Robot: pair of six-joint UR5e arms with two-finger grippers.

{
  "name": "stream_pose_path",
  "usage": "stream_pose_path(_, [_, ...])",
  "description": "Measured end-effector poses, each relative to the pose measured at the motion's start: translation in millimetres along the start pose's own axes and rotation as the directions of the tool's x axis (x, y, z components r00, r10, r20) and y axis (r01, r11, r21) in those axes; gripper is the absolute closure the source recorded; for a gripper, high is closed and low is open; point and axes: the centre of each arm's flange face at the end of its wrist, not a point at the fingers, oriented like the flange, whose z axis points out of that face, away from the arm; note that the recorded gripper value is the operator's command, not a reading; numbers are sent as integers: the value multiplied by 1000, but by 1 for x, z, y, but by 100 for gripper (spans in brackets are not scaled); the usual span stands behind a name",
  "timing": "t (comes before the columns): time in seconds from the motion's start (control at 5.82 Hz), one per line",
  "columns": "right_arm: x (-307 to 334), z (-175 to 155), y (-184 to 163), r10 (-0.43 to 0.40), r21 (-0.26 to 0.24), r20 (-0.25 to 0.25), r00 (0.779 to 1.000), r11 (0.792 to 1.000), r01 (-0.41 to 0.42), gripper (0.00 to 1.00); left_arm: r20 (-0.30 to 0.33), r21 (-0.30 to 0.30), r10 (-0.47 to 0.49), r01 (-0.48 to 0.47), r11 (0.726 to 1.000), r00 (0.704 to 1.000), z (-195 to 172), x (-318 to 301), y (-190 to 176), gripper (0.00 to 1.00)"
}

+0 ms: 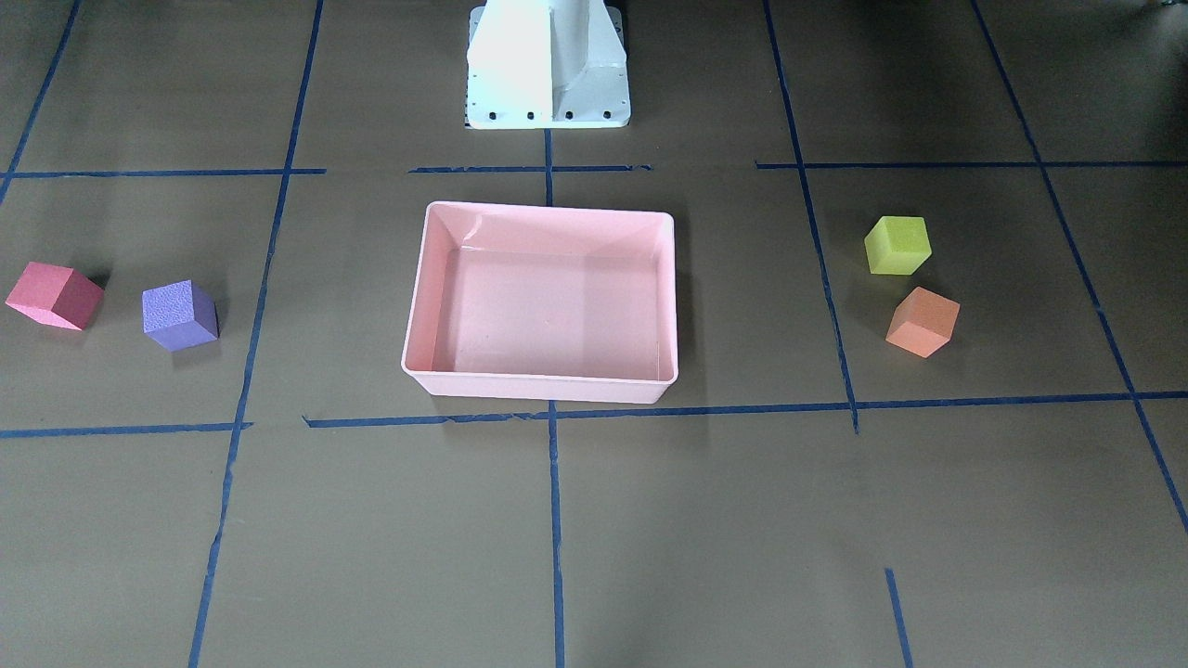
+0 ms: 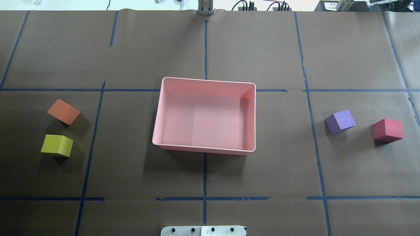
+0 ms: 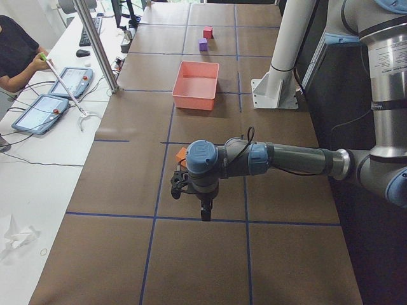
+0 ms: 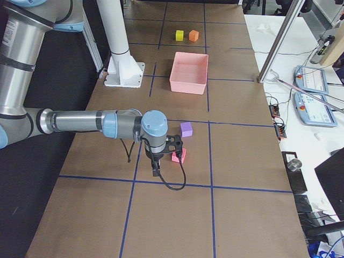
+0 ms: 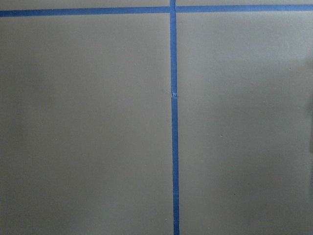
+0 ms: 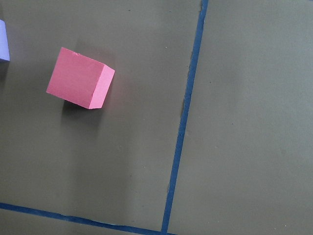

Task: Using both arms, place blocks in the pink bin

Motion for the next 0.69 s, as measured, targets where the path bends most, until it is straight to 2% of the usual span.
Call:
stream_pose_path(0.17, [1, 7, -5, 14, -9, 23, 1000, 1000, -13, 0, 0, -2, 2, -2, 1000, 1000, 1, -1, 0, 0])
stream_pose_path(0.34, [-1, 17, -16, 61, -10, 54, 997, 998, -61, 1, 0, 1, 9, -9, 1000, 1000, 0, 0, 1, 0])
stream_pose_path(0.52, [-18, 28, -31, 113, 0, 68, 991, 994, -113, 1, 0, 6, 16, -16, 1000, 1000, -2, 2, 1, 0])
stream_pose_path(0.69, [-36, 45, -47, 155, 15, 61, 986, 988, -156, 1, 1, 9, 20, -20, 1000, 1000, -3, 3, 0, 0])
